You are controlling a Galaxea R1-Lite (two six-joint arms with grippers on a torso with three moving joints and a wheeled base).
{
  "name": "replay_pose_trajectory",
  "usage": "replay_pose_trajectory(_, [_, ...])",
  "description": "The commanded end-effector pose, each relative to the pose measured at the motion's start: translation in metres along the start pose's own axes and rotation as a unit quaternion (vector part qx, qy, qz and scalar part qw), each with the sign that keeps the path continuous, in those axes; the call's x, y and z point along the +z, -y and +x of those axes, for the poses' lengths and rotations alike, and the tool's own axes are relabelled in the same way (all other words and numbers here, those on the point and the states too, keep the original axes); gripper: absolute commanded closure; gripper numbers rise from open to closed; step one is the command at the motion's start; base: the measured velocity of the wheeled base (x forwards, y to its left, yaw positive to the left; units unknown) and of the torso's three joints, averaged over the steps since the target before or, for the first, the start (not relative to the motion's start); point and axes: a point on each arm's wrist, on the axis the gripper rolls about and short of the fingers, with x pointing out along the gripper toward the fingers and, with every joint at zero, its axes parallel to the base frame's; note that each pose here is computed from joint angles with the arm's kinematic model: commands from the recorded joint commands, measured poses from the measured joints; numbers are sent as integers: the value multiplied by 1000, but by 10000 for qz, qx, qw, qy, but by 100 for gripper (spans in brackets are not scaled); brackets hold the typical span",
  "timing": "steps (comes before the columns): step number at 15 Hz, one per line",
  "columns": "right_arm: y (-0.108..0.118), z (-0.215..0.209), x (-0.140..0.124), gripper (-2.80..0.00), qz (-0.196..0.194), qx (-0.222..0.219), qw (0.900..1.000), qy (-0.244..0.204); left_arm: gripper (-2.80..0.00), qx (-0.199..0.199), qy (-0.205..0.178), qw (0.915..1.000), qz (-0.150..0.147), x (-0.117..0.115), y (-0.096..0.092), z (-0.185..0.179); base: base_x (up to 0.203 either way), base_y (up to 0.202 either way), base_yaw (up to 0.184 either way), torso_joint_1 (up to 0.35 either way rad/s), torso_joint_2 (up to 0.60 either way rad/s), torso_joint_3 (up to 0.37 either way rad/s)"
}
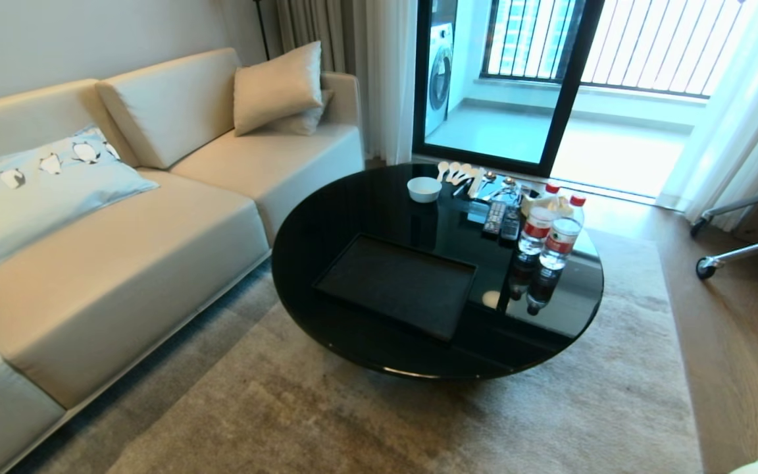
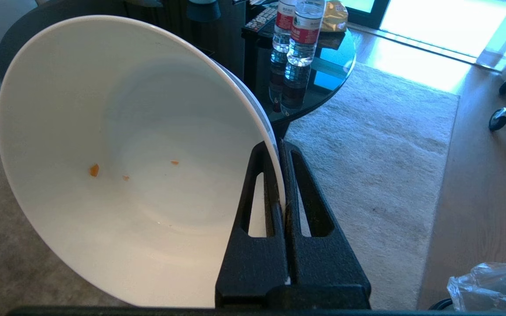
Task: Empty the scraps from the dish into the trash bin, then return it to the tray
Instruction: Put the bowl back to the table
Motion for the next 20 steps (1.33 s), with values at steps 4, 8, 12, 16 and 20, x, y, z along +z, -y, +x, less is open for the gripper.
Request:
replay_pose_trajectory(4, [0,0,0,0,-9,7,10000,-5,0,1,6,10000,-5,0,0,0,70,0,-1,-1,1,1])
replay_pose_trajectory(8, [0,0,0,0,-3,15,10000,-5,0,1,6,10000,-5,0,0,0,190,0,0,4,4,3])
replay_pose_trajectory(12, [0,0,0,0,-7,7,10000,-5,0,1,6,10000,-5,0,0,0,187,0,1,4,2,4])
replay_pose_trajectory(16, [0,0,0,0,-4,8,10000,-5,0,1,6,10000,-5,0,0,0,100,0,1,8,4,2])
replay_pose_trajectory(20, [0,0,0,0,-6,9,10000,-5,0,1,6,10000,-5,0,0,0,0,0,0,0,0,0])
